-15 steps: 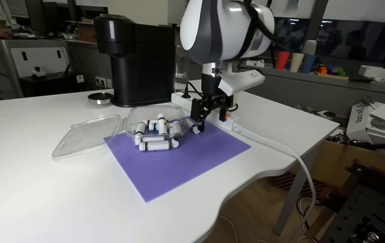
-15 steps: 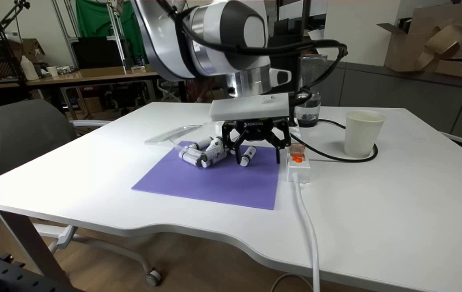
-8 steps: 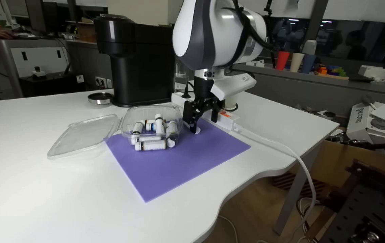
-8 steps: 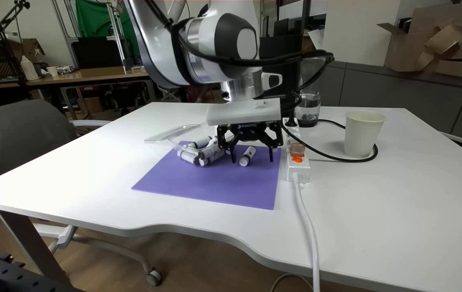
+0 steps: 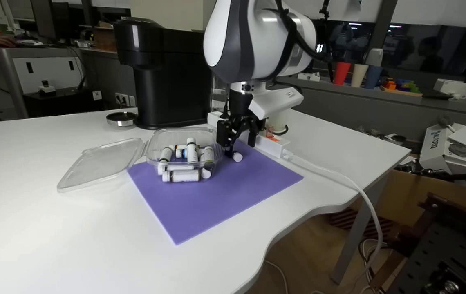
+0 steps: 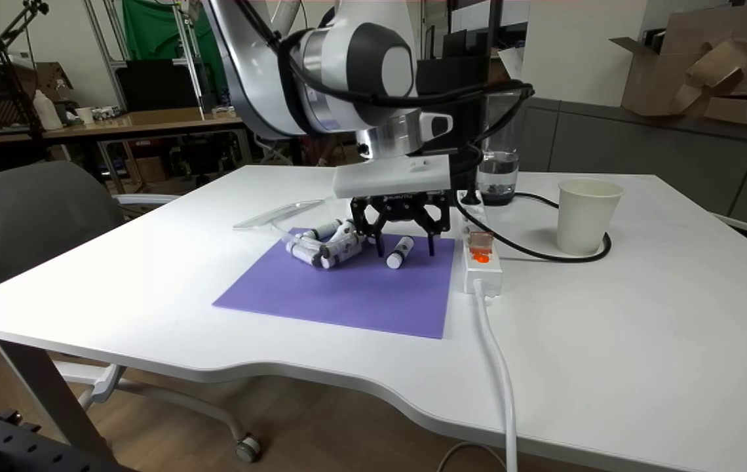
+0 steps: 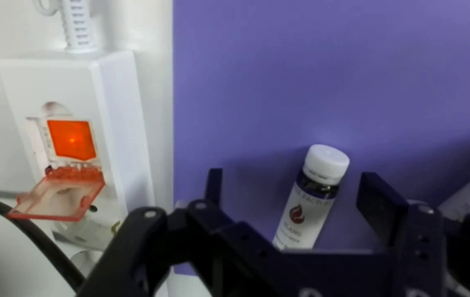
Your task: Put the bottles inside the box
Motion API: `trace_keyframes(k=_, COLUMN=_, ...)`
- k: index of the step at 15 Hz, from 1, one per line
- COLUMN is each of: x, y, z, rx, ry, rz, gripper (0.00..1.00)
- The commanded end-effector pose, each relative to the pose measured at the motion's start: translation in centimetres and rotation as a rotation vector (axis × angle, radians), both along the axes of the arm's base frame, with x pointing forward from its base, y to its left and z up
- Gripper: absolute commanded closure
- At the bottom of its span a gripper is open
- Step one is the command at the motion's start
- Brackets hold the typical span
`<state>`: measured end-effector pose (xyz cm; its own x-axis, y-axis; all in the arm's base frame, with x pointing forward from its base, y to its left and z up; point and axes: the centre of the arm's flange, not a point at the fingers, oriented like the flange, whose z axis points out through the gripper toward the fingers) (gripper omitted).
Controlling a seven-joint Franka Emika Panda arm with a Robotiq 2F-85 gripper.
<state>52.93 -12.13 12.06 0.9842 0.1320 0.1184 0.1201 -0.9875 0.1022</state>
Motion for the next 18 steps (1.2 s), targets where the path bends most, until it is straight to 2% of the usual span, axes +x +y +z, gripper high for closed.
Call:
trace_keyframes(k=1, x=1.1, y=-0.7, z=-0.6, rx=0.003, ry=-0.003, rz=-0.028, gripper=0.46)
trace_keyframes(k=8, x=1.1, y=-1.2, z=-1.7, rx=0.009, ry=0.012, rz=-0.040, gripper=0.95)
trace_keyframes(k=12, x=0.9, y=-1.1, z=-0.2, rx=0.005, ry=-0.017, rz=-0.037, gripper=0.93)
trace_keyframes(k=18, x=0.8, y=0.3, z=4.2, rx=-0.012, ry=-0.099, rz=-0.016, gripper=0.93)
